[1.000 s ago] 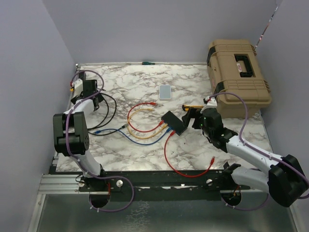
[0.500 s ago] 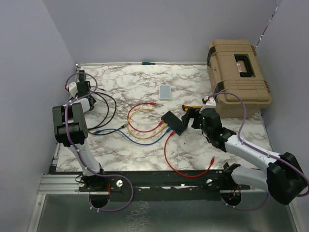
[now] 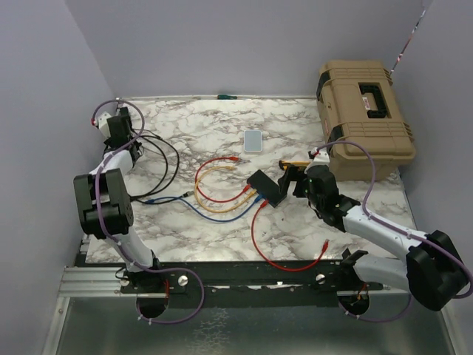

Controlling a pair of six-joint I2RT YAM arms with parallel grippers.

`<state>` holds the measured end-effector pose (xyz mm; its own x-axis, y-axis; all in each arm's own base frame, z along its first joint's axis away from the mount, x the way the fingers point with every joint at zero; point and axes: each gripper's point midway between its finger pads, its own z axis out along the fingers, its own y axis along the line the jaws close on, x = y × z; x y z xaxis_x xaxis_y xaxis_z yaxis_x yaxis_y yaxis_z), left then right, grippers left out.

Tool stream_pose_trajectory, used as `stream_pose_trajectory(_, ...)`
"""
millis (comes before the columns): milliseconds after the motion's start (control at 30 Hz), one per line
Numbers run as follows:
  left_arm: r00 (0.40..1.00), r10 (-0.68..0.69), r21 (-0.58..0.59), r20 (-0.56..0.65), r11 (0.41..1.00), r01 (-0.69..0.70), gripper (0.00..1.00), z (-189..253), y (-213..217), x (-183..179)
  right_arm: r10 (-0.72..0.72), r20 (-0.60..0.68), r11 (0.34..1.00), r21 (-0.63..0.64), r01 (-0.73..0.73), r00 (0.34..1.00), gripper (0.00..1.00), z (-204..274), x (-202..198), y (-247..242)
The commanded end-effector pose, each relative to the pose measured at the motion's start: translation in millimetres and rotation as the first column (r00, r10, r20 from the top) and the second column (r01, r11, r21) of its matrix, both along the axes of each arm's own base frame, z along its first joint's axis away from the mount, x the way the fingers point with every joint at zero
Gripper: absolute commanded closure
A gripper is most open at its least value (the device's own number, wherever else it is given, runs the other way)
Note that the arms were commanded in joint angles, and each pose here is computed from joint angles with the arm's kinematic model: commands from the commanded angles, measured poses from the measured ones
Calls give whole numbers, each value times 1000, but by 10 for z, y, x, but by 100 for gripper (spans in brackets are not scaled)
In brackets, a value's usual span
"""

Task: Insert the plug into the switch port
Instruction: Adjust the power at the center of the board.

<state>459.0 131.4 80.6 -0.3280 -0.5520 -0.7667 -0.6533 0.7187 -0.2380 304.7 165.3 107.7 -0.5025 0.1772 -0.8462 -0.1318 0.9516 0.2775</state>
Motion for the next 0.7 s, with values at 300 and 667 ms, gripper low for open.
stream_pose_trajectory(300, 906, -192, 179, 376, 975, 132, 98, 1800, -456, -176, -17, 19, 1000, -9, 17, 1000, 0, 2, 27, -20)
stream_pose_trajectory(667, 740, -344, 295, 578, 933, 204, 98, 3105, -1043, -573, -16, 8, 1000, -11, 16, 1000, 0, -44, 46, -1)
